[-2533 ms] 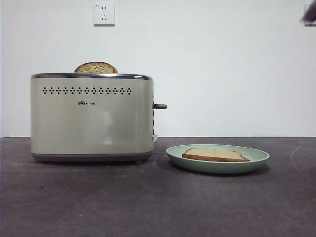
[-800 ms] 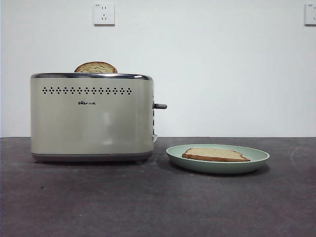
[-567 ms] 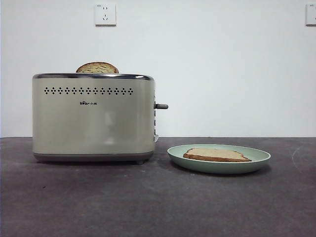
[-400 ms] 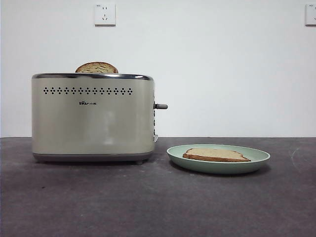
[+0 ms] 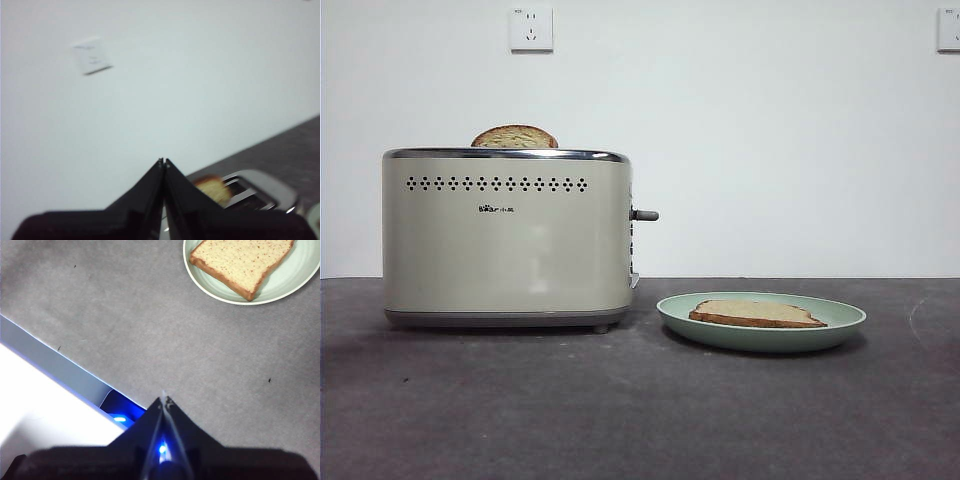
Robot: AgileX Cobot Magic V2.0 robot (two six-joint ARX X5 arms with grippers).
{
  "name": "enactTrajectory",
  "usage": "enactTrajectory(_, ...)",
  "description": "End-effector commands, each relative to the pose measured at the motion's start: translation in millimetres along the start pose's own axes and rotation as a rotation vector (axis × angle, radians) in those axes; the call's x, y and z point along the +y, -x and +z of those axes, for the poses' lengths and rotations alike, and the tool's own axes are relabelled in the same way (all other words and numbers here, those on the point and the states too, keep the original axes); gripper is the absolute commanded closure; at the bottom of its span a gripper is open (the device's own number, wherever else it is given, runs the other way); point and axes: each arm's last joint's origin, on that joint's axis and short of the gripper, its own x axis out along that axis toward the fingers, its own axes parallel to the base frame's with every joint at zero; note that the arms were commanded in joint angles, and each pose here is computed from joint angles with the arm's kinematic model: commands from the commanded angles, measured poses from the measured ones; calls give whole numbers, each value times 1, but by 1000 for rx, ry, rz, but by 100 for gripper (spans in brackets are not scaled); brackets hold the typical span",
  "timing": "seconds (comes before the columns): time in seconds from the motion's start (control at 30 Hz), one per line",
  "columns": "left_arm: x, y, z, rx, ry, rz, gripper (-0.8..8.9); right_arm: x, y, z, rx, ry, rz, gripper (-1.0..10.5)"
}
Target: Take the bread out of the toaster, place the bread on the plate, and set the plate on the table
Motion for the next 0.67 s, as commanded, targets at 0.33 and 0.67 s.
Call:
enactTrajectory(0.33,-29,32,-145,110,64,110,817,0,0,-1,-1,-5,-2,946)
enactTrajectory(0.67,-47,43,-217,197,197,146,817,0,0,-1,-1,-5,-2,946)
